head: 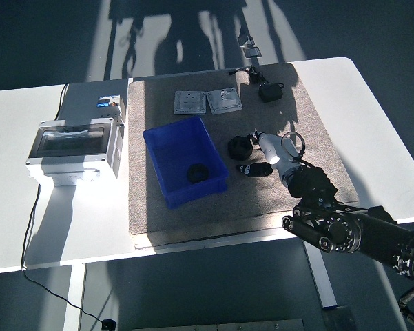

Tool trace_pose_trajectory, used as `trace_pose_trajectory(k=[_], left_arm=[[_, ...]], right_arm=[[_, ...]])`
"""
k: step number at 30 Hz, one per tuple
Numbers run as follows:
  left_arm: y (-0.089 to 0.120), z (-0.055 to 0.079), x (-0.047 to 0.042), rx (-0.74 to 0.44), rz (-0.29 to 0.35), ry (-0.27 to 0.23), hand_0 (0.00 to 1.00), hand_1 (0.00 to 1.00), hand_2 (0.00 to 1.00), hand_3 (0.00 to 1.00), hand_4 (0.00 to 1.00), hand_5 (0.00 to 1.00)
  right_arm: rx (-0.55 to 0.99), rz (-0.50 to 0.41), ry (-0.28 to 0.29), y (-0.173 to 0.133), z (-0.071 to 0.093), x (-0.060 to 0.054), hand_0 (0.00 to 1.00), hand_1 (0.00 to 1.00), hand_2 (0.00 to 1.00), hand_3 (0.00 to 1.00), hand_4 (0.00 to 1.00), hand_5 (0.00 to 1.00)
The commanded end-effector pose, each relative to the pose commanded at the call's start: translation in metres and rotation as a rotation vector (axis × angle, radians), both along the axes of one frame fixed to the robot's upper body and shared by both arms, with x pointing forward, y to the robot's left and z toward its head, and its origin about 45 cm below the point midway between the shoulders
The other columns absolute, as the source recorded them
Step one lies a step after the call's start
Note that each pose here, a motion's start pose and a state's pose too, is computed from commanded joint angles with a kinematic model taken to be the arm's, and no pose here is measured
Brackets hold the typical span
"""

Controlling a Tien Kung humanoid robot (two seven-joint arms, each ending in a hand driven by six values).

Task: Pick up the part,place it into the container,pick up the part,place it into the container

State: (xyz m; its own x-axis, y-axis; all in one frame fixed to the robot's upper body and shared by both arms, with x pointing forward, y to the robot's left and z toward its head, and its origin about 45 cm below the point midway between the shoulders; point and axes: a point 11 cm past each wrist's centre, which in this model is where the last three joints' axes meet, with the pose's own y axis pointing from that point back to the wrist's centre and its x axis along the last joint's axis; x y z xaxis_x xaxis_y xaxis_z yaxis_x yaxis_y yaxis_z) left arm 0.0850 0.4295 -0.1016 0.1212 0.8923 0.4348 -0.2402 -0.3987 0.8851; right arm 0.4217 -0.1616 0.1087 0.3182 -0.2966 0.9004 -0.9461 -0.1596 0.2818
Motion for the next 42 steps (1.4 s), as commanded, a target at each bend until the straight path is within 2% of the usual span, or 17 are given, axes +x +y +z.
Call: trace_pose_trajectory(k=[5,6,11,12,17,18,31,41,42], left_arm=[[0.0,0.0,-0.0005,0.001,0.001,0.0,0.685,0.643,0.61,0.543,0.408,0.5],[0.001,0.0,-0.0009,0.001,0.002,0.0,0.685,0.643,0.61,0.543,0.408,0.498],[0.001,0.0,-0.001,0.002,0.002,0.0,0.685,0.643,0.61,0.543,0.408,0.498],[0.001,0.0,-0.0009,0.002,0.002,0.0,0.685,0.643,0.61,0.544,0.409,0.498],[0.001,0.0,-0.0012,0.003,0.002,0.0,0.685,0.643,0.61,0.544,0.409,0.498],[0.001,0.0,-0.0013,0.003,0.002,0.0,0.685,0.643,0.61,0.544,0.411,0.499],[0.001,0.0,-0.0012,0.003,0.005,-0.002,0.685,0.643,0.61,0.544,0.412,0.499],[0.002,0.0,-0.0026,0.005,0.007,0.001,0.685,0.643,0.609,0.543,0.412,0.499],[0.002,0.0,-0.0028,0.005,0.007,0.002,0.685,0.643,0.61,0.545,0.412,0.495]], right_arm=[[0.017,0.001,0.007,0.003,0.0,-0.002,0.767,0.663,0.71,0.779,0.87,0.344],[0.025,0.002,0.003,0.004,0.001,-0.002,0.766,0.663,0.683,0.658,0.83,0.316],[0.071,0.016,-0.017,0.01,0.006,-0.002,0.766,0.663,0.683,0.658,0.83,0.316],[0.082,0.021,-0.02,0.012,0.007,-0.003,0.767,0.646,0.635,0.448,0.786,0.278],[0.122,0.048,-0.029,0.019,0.008,-0.006,0.767,0.646,0.635,0.448,0.786,0.278],[0.127,0.051,-0.03,0.02,0.008,-0.007,0.766,0.632,0.557,0.33,0.793,0.26],[0.13,0.049,-0.034,0.02,0.008,-0.007,0.768,0.629,0.547,0.322,0.789,0.261],[0.141,0.036,-0.1,0.019,0.016,-0.005,0.763,0.626,0.544,0.315,0.77,0.242],[0.139,0.037,-0.101,0.019,0.016,-0.005,0.736,0.524,0.49,0.3,0.668,0.143]])
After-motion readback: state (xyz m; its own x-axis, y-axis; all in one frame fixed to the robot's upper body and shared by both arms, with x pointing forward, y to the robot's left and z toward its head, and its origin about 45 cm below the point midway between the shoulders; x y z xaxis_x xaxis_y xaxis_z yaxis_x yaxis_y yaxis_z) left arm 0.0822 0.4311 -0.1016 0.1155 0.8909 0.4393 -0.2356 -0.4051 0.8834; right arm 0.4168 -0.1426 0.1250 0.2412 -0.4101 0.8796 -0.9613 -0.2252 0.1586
